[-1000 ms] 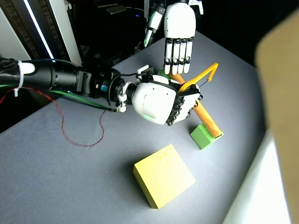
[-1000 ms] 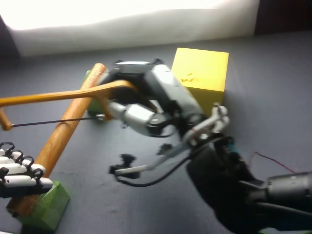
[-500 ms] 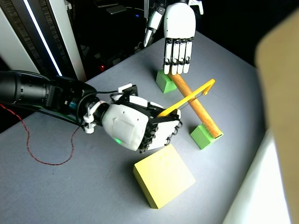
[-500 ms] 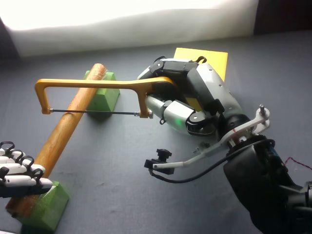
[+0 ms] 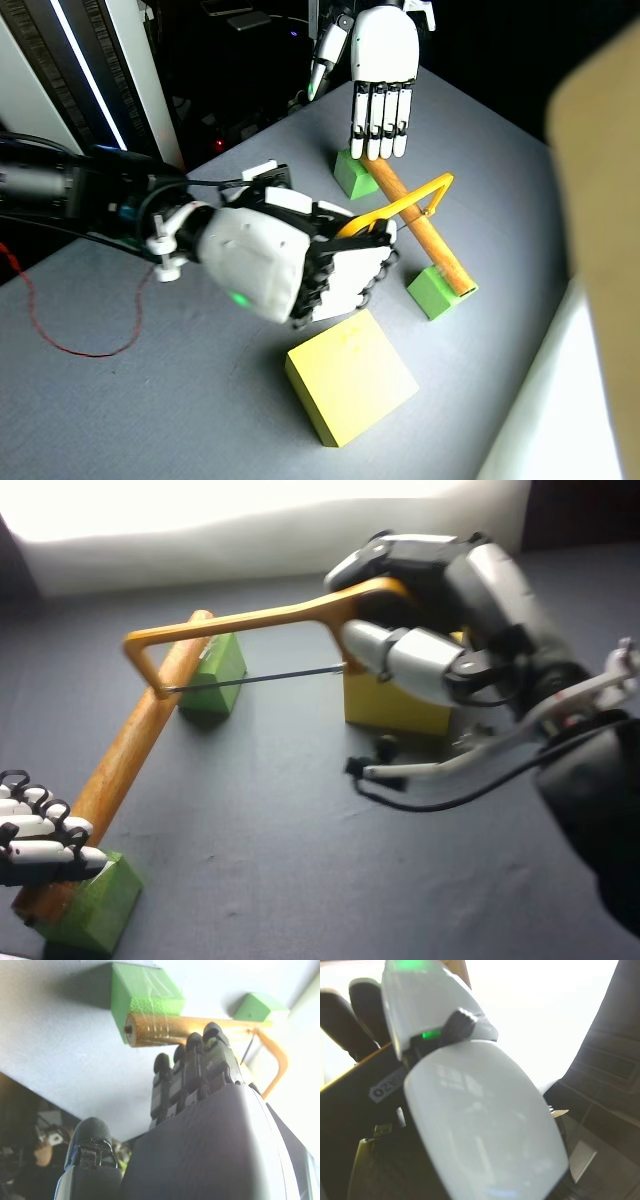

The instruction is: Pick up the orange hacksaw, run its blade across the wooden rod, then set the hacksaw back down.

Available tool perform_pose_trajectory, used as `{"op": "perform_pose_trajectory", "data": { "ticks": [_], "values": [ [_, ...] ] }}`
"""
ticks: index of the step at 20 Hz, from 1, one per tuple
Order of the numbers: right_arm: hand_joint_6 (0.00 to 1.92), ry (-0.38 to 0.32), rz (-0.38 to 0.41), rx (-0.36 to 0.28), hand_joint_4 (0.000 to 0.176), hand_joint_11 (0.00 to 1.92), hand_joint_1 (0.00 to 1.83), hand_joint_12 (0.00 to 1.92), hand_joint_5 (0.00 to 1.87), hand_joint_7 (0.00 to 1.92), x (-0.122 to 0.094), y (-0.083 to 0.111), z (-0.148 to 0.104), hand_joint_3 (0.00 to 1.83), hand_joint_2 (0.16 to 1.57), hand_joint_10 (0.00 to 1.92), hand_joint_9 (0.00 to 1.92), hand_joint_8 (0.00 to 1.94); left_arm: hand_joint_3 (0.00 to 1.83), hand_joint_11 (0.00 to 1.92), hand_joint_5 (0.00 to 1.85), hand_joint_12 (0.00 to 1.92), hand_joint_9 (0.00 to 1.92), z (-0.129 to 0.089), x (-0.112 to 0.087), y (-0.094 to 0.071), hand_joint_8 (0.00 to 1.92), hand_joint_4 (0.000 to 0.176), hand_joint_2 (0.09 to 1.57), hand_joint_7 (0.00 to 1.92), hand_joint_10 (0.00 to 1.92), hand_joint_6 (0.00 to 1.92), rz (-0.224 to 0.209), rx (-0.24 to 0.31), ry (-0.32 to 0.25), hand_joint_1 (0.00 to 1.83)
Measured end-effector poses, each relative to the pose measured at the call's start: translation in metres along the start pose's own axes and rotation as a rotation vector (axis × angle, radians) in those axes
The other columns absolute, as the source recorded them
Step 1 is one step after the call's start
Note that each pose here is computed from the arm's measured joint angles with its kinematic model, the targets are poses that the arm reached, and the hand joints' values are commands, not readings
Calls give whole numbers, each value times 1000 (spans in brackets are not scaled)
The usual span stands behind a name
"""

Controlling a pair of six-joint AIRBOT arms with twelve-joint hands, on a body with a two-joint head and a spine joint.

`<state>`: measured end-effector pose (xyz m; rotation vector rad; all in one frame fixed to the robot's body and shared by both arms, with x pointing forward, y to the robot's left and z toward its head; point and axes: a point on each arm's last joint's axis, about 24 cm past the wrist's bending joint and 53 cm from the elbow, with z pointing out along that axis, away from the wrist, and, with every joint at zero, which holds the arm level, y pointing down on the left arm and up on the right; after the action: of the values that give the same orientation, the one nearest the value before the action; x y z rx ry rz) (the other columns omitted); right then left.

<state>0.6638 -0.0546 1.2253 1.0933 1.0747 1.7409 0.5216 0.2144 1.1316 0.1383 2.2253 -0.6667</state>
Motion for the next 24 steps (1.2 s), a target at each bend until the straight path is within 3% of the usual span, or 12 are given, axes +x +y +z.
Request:
{"op": "perform_pose_trajectory", "data": {
  "ticks": [3, 6, 8, 13, 24],
  "values": [
    [859, -61, -15, -23, 0, 838, 1380, 1289, 884, 959, -29, 16, -14, 0, 1120, 1252, 992, 1069, 3, 19, 168, 47, 51, 0, 0, 0, 6, 0, 1250, 75, 5, 7, 0, 0, 0, 0],
    [829, -164, -1, -17, 0, 846, 1382, 1285, 907, 975, -61, 8, -31, 0, 1112, 1237, 1002, 1040, 0, 8, 171, 46, 55, 0, 0, 0, 9, 0, 1246, 84, 6, 6, 0, 0, 0, 0],
    [863, -201, 18, -19, 0, 835, 1379, 1300, 884, 961, -68, 2, -39, 1, 1119, 1256, 988, 1065, 0, 11, 166, 50, 62, 0, 0, 0, 5, 0, 1240, 80, 7, 3, 0, 0, 0, 0],
    [875, -198, 52, 30, 0, 828, 1377, 1301, 872, 937, -58, -29, -57, 0, 1128, 1276, 976, 1106, 2, 0, 151, 33, 44, 0, 0, 0, 0, 0, 1251, 73, 1, 0, 0, 0, 0, 0],
    [965, -213, 92, 84, 0, 910, 1379, 1233, 813, 940, -55, -62, -83, 2, 1128, 1225, 1023, 1068, 1, 19, 160, 9, 52, 0, -1, 0, 6, 0, 1254, 74, 7, 5, 0, 0, -4, 0]
  ]
}}
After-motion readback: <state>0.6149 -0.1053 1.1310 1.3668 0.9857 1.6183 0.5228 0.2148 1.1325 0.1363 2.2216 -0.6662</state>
